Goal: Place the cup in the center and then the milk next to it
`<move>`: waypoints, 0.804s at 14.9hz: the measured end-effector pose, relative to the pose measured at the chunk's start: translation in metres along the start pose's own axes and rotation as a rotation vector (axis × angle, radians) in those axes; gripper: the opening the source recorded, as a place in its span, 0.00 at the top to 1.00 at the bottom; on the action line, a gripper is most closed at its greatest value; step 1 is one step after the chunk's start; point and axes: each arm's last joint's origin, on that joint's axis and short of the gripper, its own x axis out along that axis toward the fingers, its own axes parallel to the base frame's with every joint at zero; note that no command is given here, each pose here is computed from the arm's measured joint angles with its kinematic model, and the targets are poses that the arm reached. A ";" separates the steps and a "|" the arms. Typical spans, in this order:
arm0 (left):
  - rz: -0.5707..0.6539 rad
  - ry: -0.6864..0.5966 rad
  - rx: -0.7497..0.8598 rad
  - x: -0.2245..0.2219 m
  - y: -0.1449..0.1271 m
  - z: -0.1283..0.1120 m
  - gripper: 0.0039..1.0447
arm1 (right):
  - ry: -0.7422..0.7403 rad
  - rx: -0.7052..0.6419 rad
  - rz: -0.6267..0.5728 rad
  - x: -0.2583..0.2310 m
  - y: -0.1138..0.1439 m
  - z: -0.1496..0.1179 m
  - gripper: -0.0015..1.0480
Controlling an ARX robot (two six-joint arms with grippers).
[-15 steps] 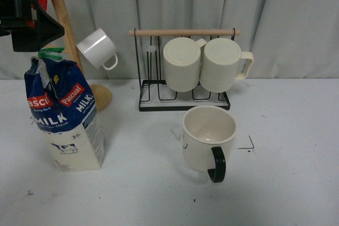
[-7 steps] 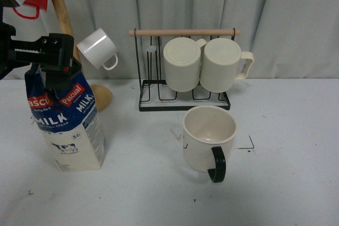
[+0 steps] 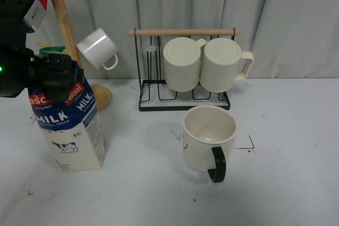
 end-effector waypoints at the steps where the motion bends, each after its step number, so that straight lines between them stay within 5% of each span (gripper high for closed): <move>1: -0.002 -0.005 -0.003 0.000 -0.001 0.000 0.55 | 0.000 0.000 0.000 0.000 0.000 0.000 0.06; 4: -0.023 -0.004 -0.025 0.000 -0.003 0.000 0.84 | 0.000 0.000 0.000 0.000 0.000 0.000 0.06; 6: -0.022 0.000 -0.018 -0.003 -0.006 0.001 0.94 | 0.000 0.000 0.000 0.000 0.000 0.000 0.06; 12: -0.102 -0.059 0.049 -0.032 -0.051 0.014 0.96 | 0.000 0.000 0.000 0.000 0.000 0.000 0.06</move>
